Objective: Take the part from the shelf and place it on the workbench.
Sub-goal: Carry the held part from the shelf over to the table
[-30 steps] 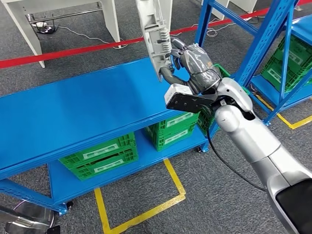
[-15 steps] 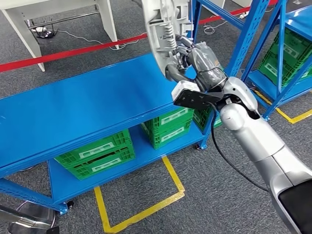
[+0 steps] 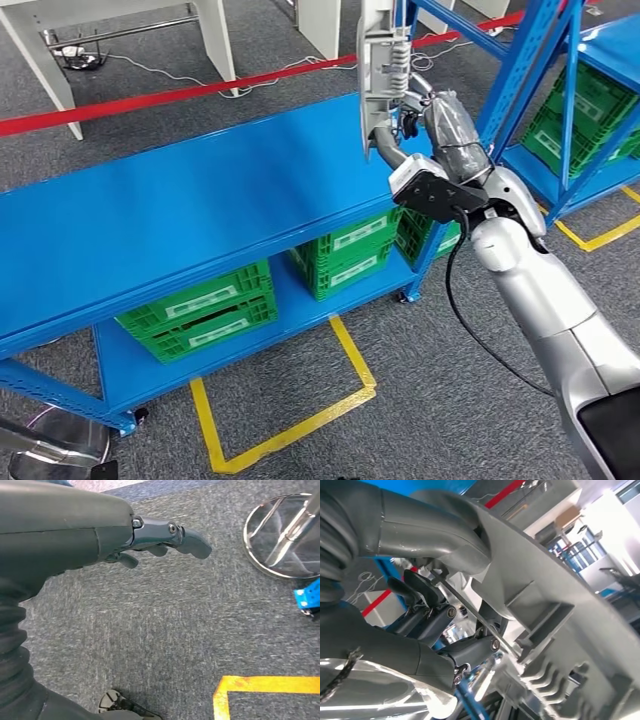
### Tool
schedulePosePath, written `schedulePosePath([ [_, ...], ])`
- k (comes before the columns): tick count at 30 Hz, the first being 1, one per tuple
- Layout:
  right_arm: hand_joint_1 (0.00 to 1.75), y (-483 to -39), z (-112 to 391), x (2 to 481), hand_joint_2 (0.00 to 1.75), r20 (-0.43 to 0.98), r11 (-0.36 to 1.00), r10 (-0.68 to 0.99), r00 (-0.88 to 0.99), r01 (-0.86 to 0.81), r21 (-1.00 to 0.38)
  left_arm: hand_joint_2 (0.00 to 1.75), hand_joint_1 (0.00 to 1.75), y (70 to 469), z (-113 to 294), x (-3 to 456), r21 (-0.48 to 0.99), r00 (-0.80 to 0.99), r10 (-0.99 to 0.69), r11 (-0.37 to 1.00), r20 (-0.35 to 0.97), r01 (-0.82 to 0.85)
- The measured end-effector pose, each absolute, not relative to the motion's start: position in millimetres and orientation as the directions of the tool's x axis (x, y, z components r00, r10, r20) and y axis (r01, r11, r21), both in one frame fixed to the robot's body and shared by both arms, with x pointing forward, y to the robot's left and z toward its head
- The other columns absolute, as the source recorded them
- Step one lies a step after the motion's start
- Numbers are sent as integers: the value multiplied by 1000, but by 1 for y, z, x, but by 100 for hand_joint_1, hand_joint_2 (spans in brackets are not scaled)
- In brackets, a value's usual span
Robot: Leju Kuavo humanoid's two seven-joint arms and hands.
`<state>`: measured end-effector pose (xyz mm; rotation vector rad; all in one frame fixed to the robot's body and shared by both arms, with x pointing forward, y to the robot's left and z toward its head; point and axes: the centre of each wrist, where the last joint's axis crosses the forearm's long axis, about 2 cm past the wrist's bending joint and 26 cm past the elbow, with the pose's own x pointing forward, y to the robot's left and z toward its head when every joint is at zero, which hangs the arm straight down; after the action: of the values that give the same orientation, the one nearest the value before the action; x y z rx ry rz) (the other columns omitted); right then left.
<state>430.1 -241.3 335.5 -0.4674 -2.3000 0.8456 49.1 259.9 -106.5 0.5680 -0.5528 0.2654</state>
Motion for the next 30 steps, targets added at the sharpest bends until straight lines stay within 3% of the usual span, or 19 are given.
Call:
schedulePosePath([
  [18, 175, -250, 346, 429, 175, 430, 733, 532, -729, 143, -665, 175, 0, 263, -106, 55, 416, 805, 77, 825, 588, -383],
  [30, 175, -292, 358, 423, 175, 375, 703, 595, -711, 233, -672, 175, 0, 262, -105, 66, 381, 772, 96, 827, 629, -414],
])
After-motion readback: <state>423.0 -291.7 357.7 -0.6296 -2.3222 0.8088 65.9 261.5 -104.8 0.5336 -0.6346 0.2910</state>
